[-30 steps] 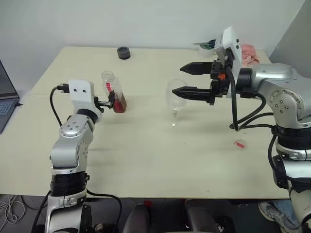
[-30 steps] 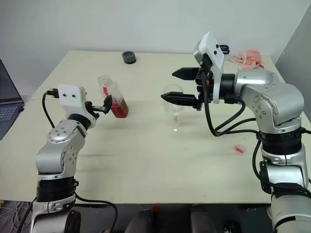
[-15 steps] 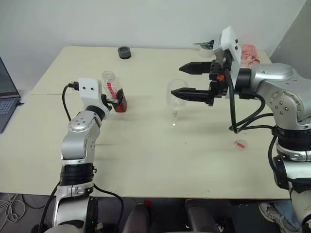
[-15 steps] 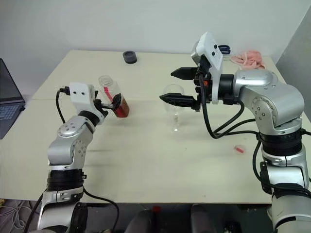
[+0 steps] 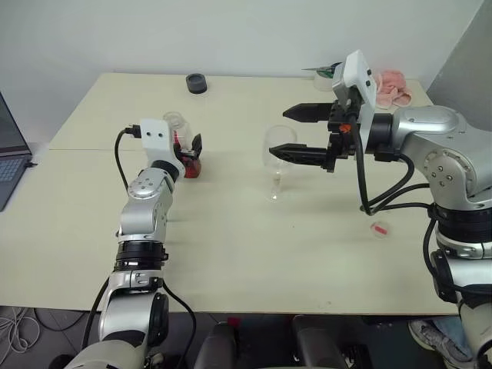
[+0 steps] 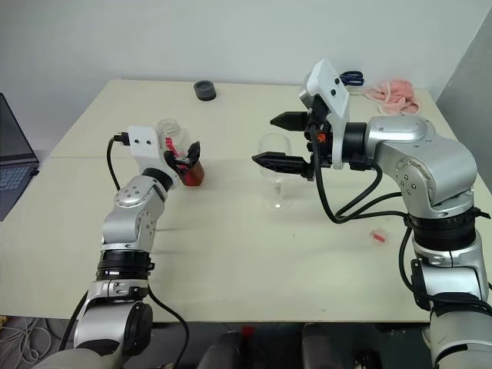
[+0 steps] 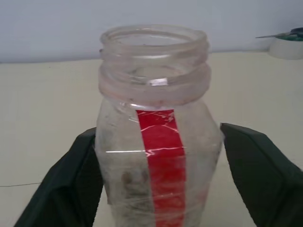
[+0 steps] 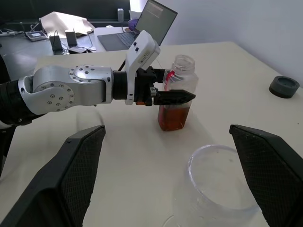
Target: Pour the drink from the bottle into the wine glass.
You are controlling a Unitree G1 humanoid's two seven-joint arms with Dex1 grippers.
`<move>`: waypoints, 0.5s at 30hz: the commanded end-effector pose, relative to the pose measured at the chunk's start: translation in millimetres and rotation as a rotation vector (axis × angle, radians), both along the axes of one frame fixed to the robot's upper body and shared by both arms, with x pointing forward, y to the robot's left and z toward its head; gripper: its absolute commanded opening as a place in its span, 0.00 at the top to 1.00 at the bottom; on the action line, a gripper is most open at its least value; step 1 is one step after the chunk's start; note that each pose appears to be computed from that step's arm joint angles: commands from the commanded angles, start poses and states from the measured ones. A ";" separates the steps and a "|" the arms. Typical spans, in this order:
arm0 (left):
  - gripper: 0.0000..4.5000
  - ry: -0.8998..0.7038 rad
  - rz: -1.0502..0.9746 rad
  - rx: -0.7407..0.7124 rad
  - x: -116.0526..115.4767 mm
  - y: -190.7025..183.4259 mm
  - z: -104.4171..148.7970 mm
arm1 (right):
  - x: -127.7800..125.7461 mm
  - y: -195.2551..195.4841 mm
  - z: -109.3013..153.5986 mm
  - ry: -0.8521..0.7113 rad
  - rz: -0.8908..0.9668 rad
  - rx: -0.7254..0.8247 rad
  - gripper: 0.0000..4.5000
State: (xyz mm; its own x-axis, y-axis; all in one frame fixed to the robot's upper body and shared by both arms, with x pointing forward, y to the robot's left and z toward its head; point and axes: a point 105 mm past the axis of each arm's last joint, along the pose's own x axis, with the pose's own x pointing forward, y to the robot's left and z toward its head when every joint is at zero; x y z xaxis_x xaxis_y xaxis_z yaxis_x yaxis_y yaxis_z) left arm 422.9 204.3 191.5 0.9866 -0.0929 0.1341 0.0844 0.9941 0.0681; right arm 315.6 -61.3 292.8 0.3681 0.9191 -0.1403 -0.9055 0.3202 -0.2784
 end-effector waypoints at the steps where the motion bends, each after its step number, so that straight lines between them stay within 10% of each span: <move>1: 0.48 -0.096 -0.017 0.028 -3.6 0.0 24.5 | 0.1 -10.6 7.6 -0.041 -0.045 0.023 0.00; 5: 0.59 -0.190 -0.091 0.132 -14.6 -8.0 48.8 | 17.0 -57.8 -13.0 -0.082 -0.191 0.061 0.00; 15: 0.59 -0.388 -0.303 0.728 -28.1 -76.1 96.7 | -30.8 -82.4 -66.0 -0.101 -0.188 0.112 0.00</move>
State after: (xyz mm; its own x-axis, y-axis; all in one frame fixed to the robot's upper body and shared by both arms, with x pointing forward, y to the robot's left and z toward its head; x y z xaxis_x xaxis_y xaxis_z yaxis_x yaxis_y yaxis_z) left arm 401.8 141.6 271.7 0.8444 -0.4822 0.2335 0.2150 0.7042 0.6767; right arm 293.8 -148.3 206.6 0.5529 0.8304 -0.0684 -0.8164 0.5235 -0.2438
